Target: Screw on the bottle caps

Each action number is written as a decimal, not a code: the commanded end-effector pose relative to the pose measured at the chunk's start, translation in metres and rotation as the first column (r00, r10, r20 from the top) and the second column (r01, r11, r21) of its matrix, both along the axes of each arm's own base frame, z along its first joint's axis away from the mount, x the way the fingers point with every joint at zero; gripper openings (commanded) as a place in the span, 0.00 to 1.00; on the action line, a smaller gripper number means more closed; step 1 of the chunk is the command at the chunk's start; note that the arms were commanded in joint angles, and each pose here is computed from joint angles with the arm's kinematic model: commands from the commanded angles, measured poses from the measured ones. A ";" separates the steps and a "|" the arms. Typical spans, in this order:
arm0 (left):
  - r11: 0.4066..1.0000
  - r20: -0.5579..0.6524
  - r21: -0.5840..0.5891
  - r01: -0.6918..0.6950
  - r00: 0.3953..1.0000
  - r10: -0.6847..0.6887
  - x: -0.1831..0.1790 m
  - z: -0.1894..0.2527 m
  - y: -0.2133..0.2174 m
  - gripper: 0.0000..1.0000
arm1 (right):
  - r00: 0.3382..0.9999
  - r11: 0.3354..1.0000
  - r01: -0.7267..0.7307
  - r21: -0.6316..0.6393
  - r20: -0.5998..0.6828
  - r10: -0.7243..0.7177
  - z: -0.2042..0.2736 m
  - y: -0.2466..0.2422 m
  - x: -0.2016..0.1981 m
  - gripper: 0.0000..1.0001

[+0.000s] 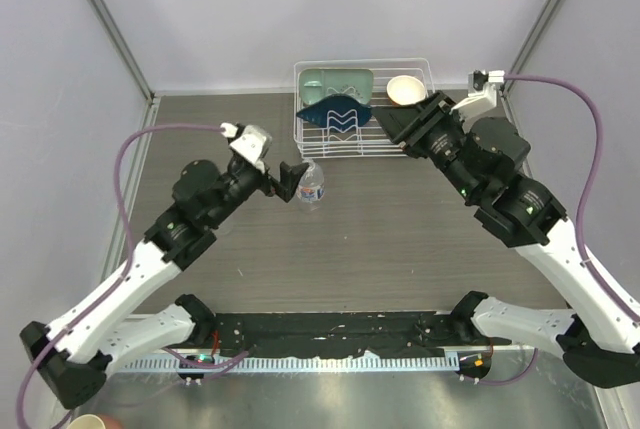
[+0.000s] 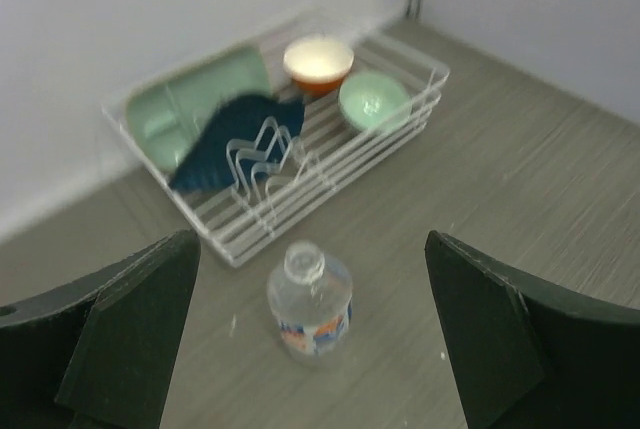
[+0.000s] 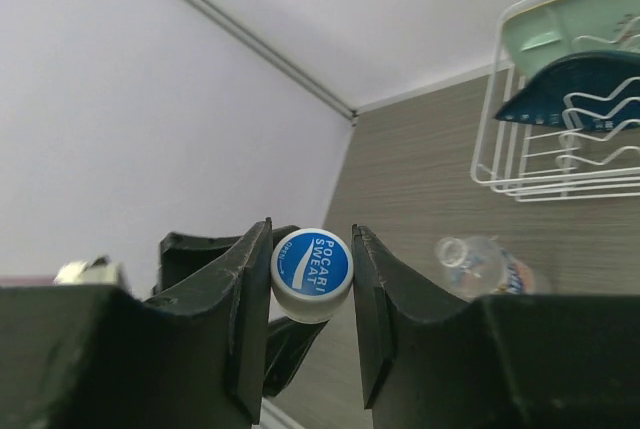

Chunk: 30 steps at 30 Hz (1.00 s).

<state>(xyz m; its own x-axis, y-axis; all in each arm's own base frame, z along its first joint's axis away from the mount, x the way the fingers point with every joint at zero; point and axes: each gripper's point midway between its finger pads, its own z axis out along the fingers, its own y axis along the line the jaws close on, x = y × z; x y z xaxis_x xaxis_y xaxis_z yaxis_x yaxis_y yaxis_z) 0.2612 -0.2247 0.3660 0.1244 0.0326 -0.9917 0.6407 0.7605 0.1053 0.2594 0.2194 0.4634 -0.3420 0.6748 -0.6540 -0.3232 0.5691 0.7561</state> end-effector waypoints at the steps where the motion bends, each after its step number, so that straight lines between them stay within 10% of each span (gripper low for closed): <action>1: 1.000 -0.386 0.012 0.027 0.922 -0.020 0.023 -0.099 -0.007 1.00 | 0.990 0.984 0.135 -0.120 0.055 -0.129 0.003 -0.037 -0.001 0.10; 30: 0.996 -0.364 0.078 0.032 0.931 -0.002 0.090 -0.157 -0.044 1.00 | 0.985 0.972 0.158 -0.177 0.095 -0.143 -0.028 -0.054 -0.012 0.11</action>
